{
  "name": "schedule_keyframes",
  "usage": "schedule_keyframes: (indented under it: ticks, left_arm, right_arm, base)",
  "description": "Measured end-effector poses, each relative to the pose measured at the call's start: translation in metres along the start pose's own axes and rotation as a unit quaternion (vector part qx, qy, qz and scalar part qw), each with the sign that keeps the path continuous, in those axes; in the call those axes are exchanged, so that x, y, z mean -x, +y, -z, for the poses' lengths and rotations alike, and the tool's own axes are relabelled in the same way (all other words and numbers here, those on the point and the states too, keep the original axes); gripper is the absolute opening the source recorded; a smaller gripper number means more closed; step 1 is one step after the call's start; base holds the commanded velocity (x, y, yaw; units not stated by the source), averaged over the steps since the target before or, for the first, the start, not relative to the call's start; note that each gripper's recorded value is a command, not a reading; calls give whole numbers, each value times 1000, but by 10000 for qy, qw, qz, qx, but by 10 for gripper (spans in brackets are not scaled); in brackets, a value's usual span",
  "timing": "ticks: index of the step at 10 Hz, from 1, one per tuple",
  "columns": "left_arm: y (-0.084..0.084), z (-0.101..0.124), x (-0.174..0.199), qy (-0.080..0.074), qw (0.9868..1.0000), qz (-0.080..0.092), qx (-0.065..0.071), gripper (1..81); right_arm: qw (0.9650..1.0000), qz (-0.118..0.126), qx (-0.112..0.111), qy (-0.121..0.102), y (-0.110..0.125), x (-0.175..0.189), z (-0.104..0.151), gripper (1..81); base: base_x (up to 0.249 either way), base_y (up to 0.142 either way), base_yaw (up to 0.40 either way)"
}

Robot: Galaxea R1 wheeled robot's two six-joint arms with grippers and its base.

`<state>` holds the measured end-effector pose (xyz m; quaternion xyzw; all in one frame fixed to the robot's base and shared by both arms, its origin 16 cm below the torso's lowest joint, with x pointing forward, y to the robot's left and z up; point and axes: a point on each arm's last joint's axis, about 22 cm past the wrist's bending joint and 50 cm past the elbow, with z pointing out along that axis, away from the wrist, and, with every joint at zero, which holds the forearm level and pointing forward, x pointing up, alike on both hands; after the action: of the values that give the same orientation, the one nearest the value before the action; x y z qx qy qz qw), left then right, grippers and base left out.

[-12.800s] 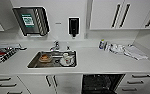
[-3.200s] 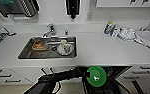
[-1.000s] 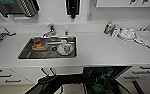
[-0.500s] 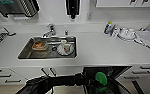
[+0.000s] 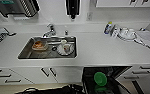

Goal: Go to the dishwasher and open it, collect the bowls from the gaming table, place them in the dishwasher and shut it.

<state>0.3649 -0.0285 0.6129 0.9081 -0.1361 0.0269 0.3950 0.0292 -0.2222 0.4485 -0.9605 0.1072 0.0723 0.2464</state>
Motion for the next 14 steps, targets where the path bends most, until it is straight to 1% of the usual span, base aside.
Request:
schedule_keyframes:
  ticks: [1,2,3,4,5,6,7,8,9,10,11,12,13,14]
  left_arm:
    - [-16,0,29,-95,9999,94,-95,811]
    - [-32,2,57,-196,9994,193,-205,811]
    - [-47,4,86,-309,9986,282,-316,811]
    - [-62,5,121,-451,9972,403,-433,811]
    - [-76,4,158,-596,9952,554,-553,811]
    - [-93,5,193,-708,9923,745,-687,811]
    - [-113,10,219,-756,9898,867,-845,811]
    - [-124,16,235,-752,9886,921,-923,811]
    - [-129,18,258,-796,9872,1003,-954,811]
    - [-130,18,286,-872,9850,1138,-963,811]
    - [-137,21,312,-959,9818,1253,-1054,811]
    - [-149,25,332,-1011,9786,1346,-1181,811]
    - [-161,29,341,-991,9769,1387,-1287,811]
    - [-174,32,347,-962,9756,1394,-1397,811]
  right_arm:
    - [10000,16,-14,33,3,-7,8,10]
    - [10000,23,-1,76,9,-16,15,10]
    - [9999,15,13,124,14,-25,22,10]
    - [9999,10,9,167,16,-34,29,10]
    - [9998,-27,-15,210,17,-42,35,10]
    - [9997,-67,-30,252,18,-51,41,10]
    - [9995,-112,-32,293,20,-59,48,10]
    - [9993,-149,-8,337,25,-70,55,10]
    - [9991,-166,0,396,27,-83,62,10]
    - [9986,-183,-20,487,27,-100,70,10]
    - [9985,-184,-47,521,25,-110,76,10]
    - [9985,-184,-107,504,21,-113,81,10]
    - [9985,-173,-171,484,16,-114,87,10]
    - [9985,-175,-192,476,15,-118,96,10]
  base:
    - [0,0,0]
    - [0,0,0]
    - [0,0,0]
    - [0,0,0]
    - [0,0,0]
    - [0,0,0]
    - [0,0,0]
    - [0,0,0]
    - [0,0,0]
    - [0,0,0]
    - [0,0,0]
    - [0,0,0]
    - [0,0,0]
    - [0,0,0]
